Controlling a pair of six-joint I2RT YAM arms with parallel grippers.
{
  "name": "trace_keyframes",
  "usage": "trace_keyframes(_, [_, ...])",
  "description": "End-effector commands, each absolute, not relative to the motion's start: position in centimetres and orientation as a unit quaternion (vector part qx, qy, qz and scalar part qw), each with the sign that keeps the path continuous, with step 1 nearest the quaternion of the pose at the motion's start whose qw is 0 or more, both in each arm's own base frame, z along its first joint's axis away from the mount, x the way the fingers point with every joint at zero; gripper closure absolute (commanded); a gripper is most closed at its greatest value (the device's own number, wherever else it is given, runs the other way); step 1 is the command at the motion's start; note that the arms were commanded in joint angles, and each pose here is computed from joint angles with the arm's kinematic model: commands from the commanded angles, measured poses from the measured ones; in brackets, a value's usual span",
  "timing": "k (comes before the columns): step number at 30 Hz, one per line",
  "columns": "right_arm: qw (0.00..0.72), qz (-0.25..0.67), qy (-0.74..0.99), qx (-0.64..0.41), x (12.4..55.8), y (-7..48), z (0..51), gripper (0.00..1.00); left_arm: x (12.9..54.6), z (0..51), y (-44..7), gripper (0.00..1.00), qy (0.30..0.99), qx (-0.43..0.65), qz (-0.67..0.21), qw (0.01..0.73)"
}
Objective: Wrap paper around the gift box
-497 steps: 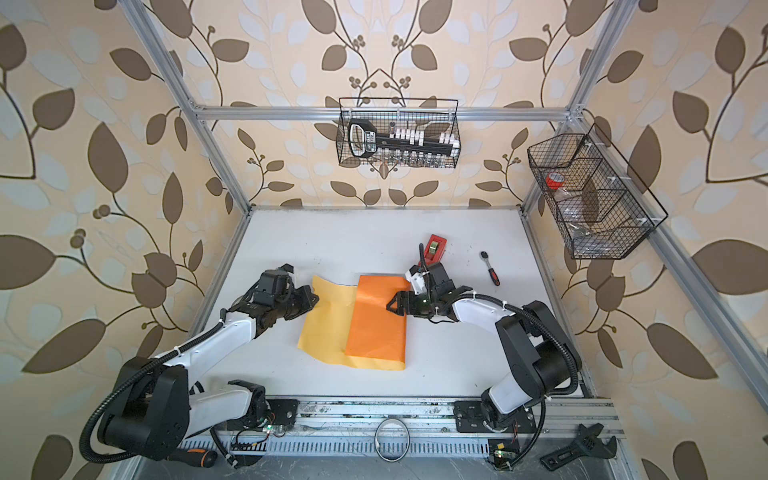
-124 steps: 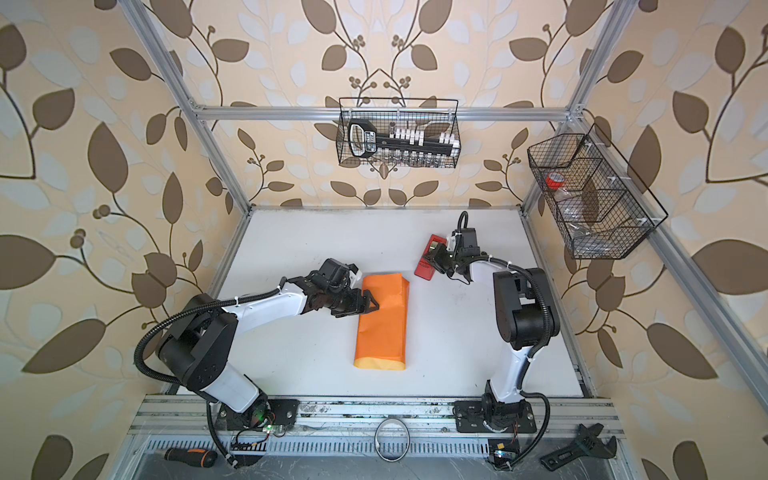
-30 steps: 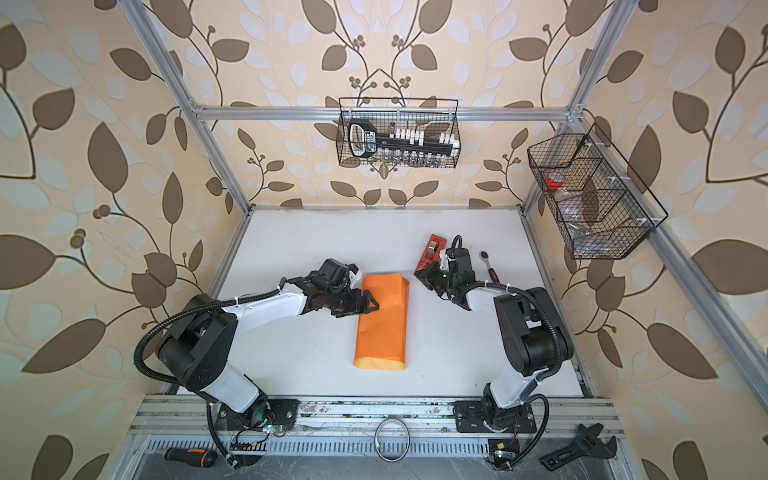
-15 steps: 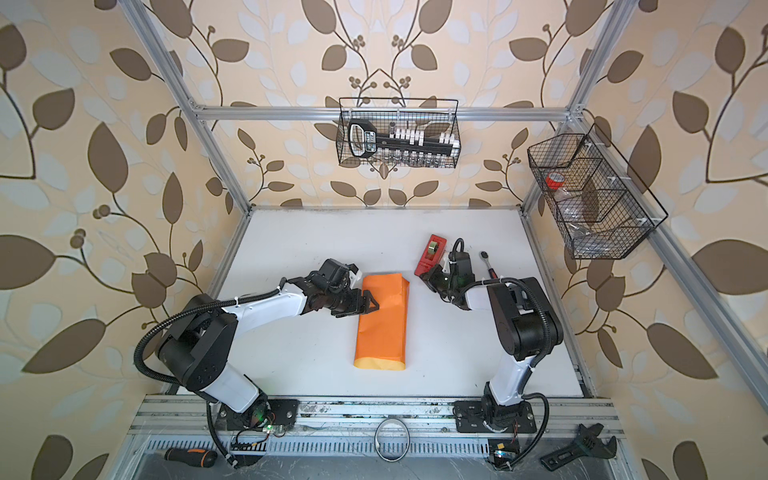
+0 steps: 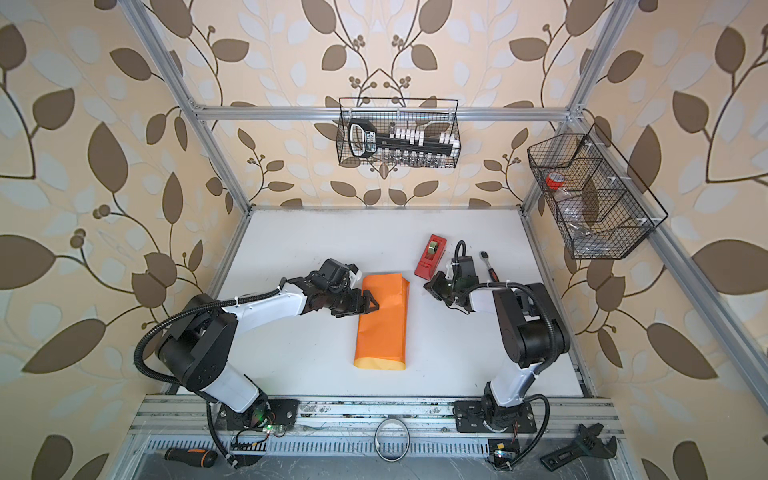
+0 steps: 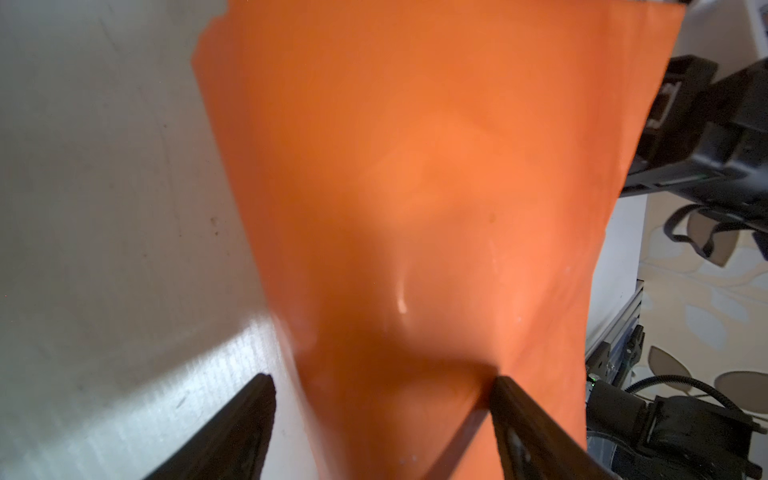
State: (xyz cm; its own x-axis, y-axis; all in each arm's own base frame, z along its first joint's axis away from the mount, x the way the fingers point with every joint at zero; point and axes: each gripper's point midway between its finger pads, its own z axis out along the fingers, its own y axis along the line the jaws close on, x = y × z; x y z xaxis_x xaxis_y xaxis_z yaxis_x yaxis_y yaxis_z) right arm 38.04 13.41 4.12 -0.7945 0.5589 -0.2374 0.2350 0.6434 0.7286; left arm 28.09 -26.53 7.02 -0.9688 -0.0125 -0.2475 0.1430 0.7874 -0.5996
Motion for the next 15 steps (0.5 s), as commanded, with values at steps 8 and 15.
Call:
trace_keyframes(8, [0.308,0.444,0.811,0.223,33.8,15.7,11.8,1.00,26.0,3.4,-23.8,0.17,0.963,0.027,-0.256,0.078])
trace_keyframes(15, [0.386,0.446,0.767,0.252,31.8,18.3,15.0,1.00,25.9,3.3,-23.8,0.17,0.964,0.026,-0.255,0.076])
